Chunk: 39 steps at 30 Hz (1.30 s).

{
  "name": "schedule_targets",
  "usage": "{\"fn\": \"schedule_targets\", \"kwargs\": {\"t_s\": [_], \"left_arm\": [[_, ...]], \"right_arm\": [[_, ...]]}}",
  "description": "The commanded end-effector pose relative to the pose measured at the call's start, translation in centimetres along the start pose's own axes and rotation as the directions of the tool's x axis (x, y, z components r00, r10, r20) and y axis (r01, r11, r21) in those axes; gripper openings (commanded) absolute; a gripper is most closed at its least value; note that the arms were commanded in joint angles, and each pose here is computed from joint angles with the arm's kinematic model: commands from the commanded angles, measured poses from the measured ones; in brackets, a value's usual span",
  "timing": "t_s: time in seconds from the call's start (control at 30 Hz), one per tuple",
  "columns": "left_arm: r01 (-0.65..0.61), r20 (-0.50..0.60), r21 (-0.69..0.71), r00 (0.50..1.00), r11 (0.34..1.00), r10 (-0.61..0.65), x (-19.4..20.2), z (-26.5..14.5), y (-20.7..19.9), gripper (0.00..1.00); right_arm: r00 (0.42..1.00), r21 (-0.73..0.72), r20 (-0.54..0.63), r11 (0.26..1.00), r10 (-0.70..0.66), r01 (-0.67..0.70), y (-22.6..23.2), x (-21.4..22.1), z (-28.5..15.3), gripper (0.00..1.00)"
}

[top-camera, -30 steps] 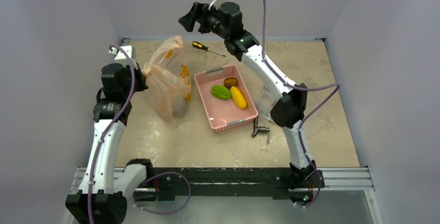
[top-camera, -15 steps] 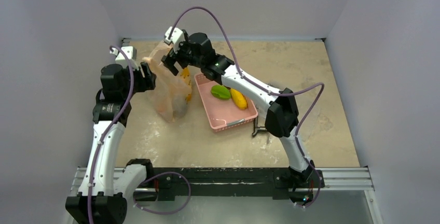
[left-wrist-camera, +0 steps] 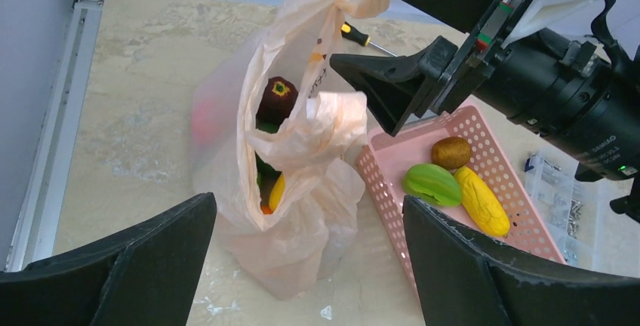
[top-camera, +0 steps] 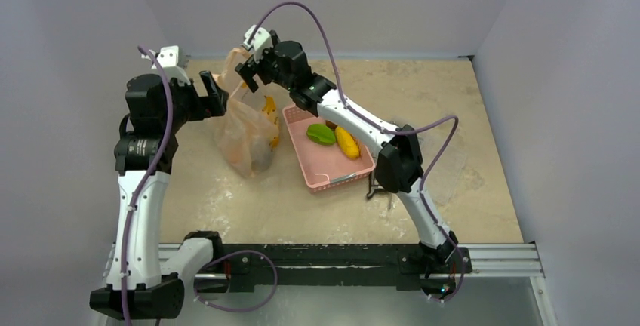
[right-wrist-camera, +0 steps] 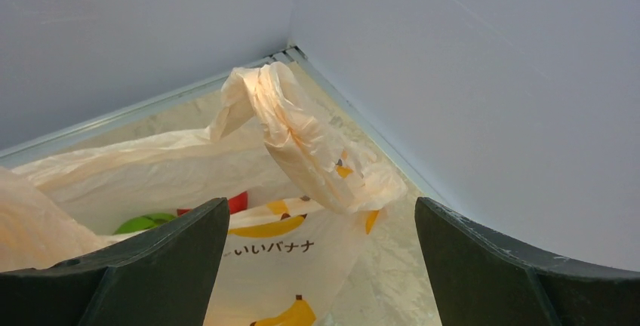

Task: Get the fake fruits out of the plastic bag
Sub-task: Untie the plastic bag at the center of the board, then adjust the plastic bag at the center of the board.

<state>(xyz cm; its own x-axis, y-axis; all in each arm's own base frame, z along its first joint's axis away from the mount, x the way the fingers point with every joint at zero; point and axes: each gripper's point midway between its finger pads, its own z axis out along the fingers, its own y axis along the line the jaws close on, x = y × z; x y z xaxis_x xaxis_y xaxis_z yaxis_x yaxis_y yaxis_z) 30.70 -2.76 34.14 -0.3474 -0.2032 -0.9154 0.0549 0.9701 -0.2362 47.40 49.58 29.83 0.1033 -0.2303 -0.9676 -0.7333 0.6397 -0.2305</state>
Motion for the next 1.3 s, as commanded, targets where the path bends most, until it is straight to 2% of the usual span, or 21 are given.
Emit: {"fn": "schedule_targets", "kwargs": {"t_s": [0.0,0.1,0.27,0.33,0.37,0.4,0.43,0.47,0.6,0.7,0.8,0.87,0.9,0.97,1.03,1.07,1.13,1.2,1.23,1.27], "left_arm": [[0.009,-0.043,0.042,0.999,0.999,-0.007,-1.0,1.5,-0.8,0.93],[0.010,-0.037,0.047,0.999,0.999,-0.008,-2.0,2.7,-0.8,0.86],[0.011,-0.014,0.111,1.000,0.994,-0.010,-3.6,3.6,-2.1,0.55],[0.009,-0.021,0.159,1.000,0.987,-0.005,-3.7,3.7,-2.9,0.34],[0.009,-0.034,0.186,0.999,0.982,-0.003,-3.6,3.7,-3.4,0.17],[0.014,-0.049,0.210,0.999,0.978,-0.004,-3.3,3.6,-3.8,0.04],[0.020,-0.065,0.240,0.998,0.971,-0.004,-2.9,3.3,-4.3,0.00],[0.025,-0.074,0.276,0.997,0.961,-0.004,-2.5,2.7,-4.9,0.00],[0.068,-0.117,0.444,0.993,0.893,-0.017,0.7,-0.7,-7.8,0.00],[0.105,-0.185,0.460,0.983,0.882,-0.021,4.2,-2.0,-7.8,0.00],[0.127,-0.222,0.440,0.975,0.889,-0.030,6.0,-2.1,-7.3,0.00],[0.146,-0.241,0.444,0.970,0.884,-0.038,6.4,-1.9,-7.4,0.00],[0.154,-0.247,0.445,0.968,0.882,-0.044,6.3,-1.8,-7.5,0.01],[0.164,-0.251,0.449,0.967,0.879,-0.052,5.9,-1.5,-7.6,0.09],[0.164,-0.245,0.429,0.968,0.888,-0.060,5.4,-1.2,-7.4,0.25],[0.161,-0.238,0.415,0.969,0.895,-0.064,5.0,-1.2,-7.2,0.38],[0.155,-0.211,0.375,0.974,0.914,-0.078,4.2,-1.1,-6.7,0.56],[0.157,-0.175,0.342,0.979,0.927,-0.102,3.1,-1.0,-6.2,0.88],[0.159,-0.157,0.336,0.981,0.928,-0.111,2.4,-1.1,-6.2,0.97],[0.156,-0.141,0.337,0.983,0.928,-0.114,1.7,-1.2,-6.2,1.00]], "right_arm": [[0.985,0.045,0.166,0.997,0.049,-0.057,-1.4,-5.2,0.1,0.92],[0.979,0.044,0.191,0.995,0.074,-0.084,-1.2,-4.9,1.2,0.87],[0.950,0.051,0.289,0.989,0.119,-0.140,-1.9,-6.1,2.4,0.60],[0.933,0.049,0.330,0.985,0.141,-0.167,-2.2,-6.6,2.9,0.40],[0.922,0.045,0.353,0.981,0.161,-0.189,-2.3,-6.9,3.1,0.29],[0.903,0.038,0.388,0.976,0.185,-0.216,-2.5,-7.7,3.0,0.17],[0.885,0.033,0.410,0.966,0.221,-0.256,-2.7,-7.9,3.1,0.04],[0.859,0.034,0.442,0.952,0.260,-0.305,-3.3,-8.6,3.0,0.00],[0.743,0.006,0.562,0.896,0.364,-0.444,-4.8,-11.2,2.1,0.00],[0.651,-0.049,0.614,0.845,0.446,-0.533,-5.3,-11.8,2.0,0.00],[0.610,-0.059,0.620,0.804,0.494,-0.591,-5.5,-11.1,2.3,0.00],[0.607,-0.066,0.602,0.790,0.519,-0.610,-5.3,-10.8,2.5,0.00],[0.613,-0.069,0.590,0.790,0.525,-0.610,-5.0,-10.9,2.5,0.00],[0.639,-0.067,0.566,0.802,0.521,-0.594,-4.4,-11.4,2.2,0.03],[0.665,-0.065,0.539,0.813,0.517,-0.579,-3.8,-11.7,1.8,0.13],[0.683,-0.064,0.510,0.815,0.522,-0.576,-3.5,-11.6,1.7,0.18],[0.702,-0.059,0.471,0.813,0.534,-0.579,-3.3,-11.8,1.2,0.31],[0.725,-0.043,0.415,0.808,0.550,-0.588,-3.0,-11.2,0.7,0.46],[0.741,-0.038,0.378,0.809,0.555,-0.587,-2.7,-10.9,0.4,0.52],[0.758,-0.032,0.348,0.814,0.552,-0.579,-2.6,-10.9,-0.1,0.58]]}}
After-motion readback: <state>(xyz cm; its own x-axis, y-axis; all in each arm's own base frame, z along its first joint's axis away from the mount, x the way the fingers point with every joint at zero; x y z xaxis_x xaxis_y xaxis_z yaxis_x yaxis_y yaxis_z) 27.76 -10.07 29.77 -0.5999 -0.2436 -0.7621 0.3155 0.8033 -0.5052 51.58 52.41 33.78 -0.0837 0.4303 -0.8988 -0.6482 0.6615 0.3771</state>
